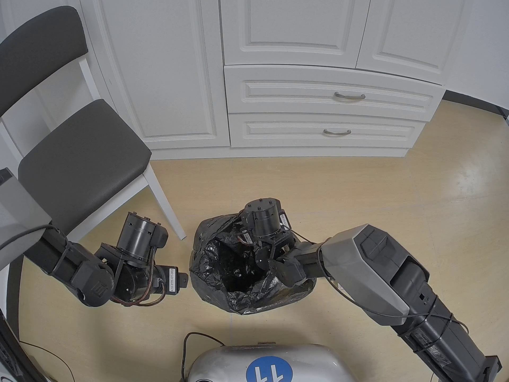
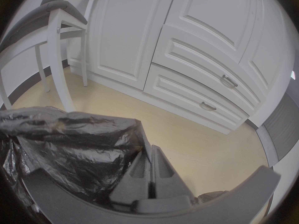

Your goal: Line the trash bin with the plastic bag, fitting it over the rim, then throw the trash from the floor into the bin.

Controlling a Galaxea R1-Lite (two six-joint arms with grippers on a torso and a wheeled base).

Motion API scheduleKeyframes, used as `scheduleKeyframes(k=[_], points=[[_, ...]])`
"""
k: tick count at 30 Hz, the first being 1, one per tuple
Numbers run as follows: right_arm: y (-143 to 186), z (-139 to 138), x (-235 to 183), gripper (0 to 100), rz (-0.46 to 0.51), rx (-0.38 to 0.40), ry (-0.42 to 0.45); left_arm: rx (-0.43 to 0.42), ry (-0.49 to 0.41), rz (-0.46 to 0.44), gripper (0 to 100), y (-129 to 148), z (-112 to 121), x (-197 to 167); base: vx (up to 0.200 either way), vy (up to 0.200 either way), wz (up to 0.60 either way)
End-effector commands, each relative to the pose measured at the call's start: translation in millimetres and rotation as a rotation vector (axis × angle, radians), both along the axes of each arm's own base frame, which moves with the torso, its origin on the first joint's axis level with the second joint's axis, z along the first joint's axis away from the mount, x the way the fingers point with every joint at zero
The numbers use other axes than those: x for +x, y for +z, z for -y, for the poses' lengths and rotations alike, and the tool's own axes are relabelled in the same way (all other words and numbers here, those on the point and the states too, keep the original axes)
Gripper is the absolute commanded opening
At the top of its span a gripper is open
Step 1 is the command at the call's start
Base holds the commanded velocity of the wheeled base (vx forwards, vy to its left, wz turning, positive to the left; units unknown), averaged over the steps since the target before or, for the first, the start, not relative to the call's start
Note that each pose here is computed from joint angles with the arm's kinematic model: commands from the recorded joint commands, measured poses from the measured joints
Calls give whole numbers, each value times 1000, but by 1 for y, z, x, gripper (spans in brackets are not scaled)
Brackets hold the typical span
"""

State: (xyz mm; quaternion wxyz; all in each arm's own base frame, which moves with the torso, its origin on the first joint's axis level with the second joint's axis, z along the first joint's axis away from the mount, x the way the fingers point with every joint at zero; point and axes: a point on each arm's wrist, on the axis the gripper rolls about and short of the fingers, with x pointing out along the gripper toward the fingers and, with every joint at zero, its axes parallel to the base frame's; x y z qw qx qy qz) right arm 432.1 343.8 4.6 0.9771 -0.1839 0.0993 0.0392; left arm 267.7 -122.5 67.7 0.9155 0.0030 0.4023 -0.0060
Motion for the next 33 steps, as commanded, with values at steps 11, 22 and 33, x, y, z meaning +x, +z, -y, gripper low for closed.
scheduleKeyframes(k=[11, 22, 33], points=[[12, -17, -12, 0, 46, 34, 30, 0, 0, 0, 100, -1, 0, 0, 0, 0, 0], [98, 8, -64, 100, -13, -8, 102, -2, 3, 5, 100, 1, -2, -1, 0, 0, 0], [91, 69, -111, 100, -321, 122, 113, -15, -3, 3, 100, 1, 1, -3, 0, 0, 0]])
